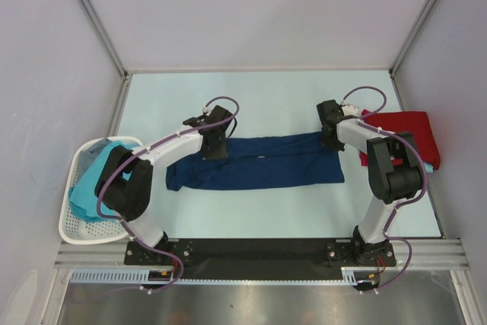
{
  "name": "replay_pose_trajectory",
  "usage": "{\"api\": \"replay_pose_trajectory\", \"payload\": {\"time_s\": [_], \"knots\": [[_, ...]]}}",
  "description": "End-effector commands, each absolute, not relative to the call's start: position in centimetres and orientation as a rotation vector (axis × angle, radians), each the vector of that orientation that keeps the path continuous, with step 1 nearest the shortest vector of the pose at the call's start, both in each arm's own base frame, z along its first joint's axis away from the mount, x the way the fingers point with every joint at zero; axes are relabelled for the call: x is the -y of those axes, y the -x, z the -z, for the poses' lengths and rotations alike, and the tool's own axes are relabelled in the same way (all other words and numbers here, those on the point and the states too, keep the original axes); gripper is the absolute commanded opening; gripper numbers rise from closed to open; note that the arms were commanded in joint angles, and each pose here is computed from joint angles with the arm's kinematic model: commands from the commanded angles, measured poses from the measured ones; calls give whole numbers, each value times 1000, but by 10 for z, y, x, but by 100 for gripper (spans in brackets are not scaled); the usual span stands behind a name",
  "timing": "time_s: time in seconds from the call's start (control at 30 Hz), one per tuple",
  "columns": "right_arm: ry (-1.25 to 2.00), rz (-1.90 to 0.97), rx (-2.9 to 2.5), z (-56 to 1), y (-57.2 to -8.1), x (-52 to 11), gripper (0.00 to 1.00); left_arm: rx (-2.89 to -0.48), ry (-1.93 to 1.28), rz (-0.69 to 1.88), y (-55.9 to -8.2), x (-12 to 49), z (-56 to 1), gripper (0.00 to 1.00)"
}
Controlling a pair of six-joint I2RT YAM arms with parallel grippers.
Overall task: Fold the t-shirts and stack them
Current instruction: Fold the other side of the tshirt into a rectangle
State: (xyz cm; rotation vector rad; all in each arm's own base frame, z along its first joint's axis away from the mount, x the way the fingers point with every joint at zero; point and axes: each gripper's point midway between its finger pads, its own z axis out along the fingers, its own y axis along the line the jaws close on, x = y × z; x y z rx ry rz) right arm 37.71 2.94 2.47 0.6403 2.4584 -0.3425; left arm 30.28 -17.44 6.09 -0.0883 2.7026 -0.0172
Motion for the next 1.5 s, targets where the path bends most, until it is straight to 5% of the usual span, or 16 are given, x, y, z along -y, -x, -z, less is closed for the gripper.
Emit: {"api": "replay_pose_trajectory", "payload": {"time_s": [0.0, 0.3, 0.6, 0.93, 1.07, 1.37, 1.47], "knots": [[-640, 339, -2449, -26, -378, -31, 0, -2683, 103, 14, -301, 173, -69, 38], [-636, 340, -2451, -25, -378, -31, 0, -2718, 106, 6, -293, 171, -54, 30], [-632, 336, -2453, -26, -377, -33, 0, -2706, 88, 33, -294, 178, -58, 45], [-631, 338, -2447, -28, -376, -32, 0, -2723, 55, 40, -293, 190, -53, 43], [-631, 335, -2449, -27, -376, -32, 0, -2716, 59, 35, -292, 189, -54, 36], [-624, 338, -2447, -28, -376, -34, 0, -2687, 75, 12, -294, 183, -63, 1], [-622, 337, -2440, -31, -376, -34, 0, -2663, 82, 13, -296, 181, -71, 0]]}}
